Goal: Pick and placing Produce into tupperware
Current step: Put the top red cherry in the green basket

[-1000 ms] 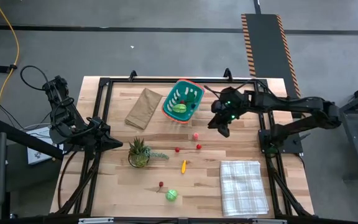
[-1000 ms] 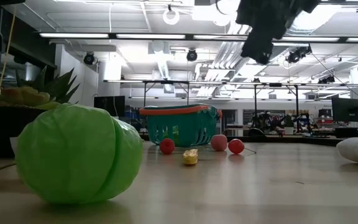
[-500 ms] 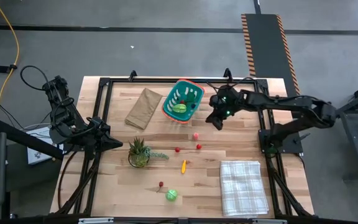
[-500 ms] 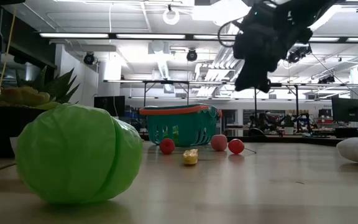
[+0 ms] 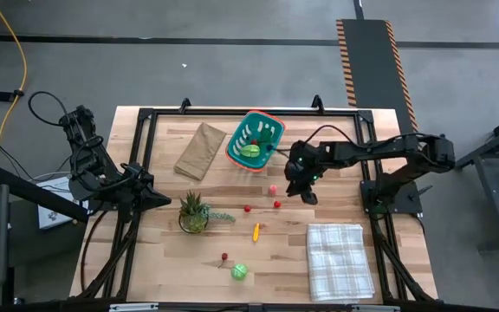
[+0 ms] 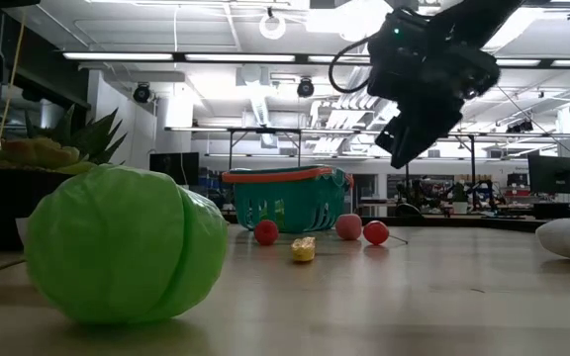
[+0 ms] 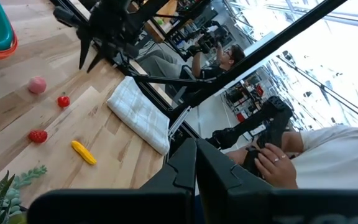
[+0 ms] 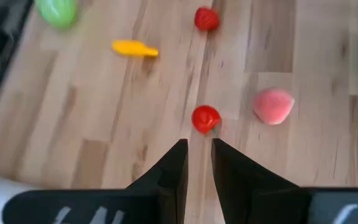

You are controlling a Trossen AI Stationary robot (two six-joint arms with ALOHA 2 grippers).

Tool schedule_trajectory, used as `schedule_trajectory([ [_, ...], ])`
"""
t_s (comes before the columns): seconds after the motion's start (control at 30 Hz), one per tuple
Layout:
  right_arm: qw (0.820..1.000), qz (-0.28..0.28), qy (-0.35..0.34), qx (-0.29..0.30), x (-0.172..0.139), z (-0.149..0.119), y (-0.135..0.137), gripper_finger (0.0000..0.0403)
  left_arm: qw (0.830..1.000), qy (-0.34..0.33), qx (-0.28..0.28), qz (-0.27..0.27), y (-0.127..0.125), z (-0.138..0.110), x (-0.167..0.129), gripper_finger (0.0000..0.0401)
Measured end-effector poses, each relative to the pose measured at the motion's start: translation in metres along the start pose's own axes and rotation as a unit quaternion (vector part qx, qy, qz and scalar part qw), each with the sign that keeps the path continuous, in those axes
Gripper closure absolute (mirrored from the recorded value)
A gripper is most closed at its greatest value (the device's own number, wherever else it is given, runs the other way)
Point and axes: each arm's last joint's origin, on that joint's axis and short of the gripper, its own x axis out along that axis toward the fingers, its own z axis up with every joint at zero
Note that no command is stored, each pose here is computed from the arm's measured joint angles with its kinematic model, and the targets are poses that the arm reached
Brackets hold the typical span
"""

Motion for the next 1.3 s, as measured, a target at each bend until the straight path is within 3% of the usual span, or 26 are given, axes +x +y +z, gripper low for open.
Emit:
schedule_trajectory([
  [0.27,0.991,-0.079,0.037,-0.097,0.007,-0.001,0.005,0.0334,1.000,0.000,0.000,0.000,0.000,0.000,0.000,0.0400],
  [0.4,0.988,-0.077,0.058,-0.122,0.020,-0.003,0.007,0.0314,1.000,0.000,0.000,0.000,0.000,0.000,0.000,0.0400],
  [0.9,0.983,-0.068,0.079,-0.153,0.060,-0.006,0.012,0.0295,1.000,0.000,0.000,0.000,0.000,0.000,0.000,0.0400],
  [1.3,0.979,-0.096,0.091,-0.159,0.067,-0.008,0.012,0.0295,1.000,0.000,0.000,0.000,0.000,0.000,0.000,0.0400],
])
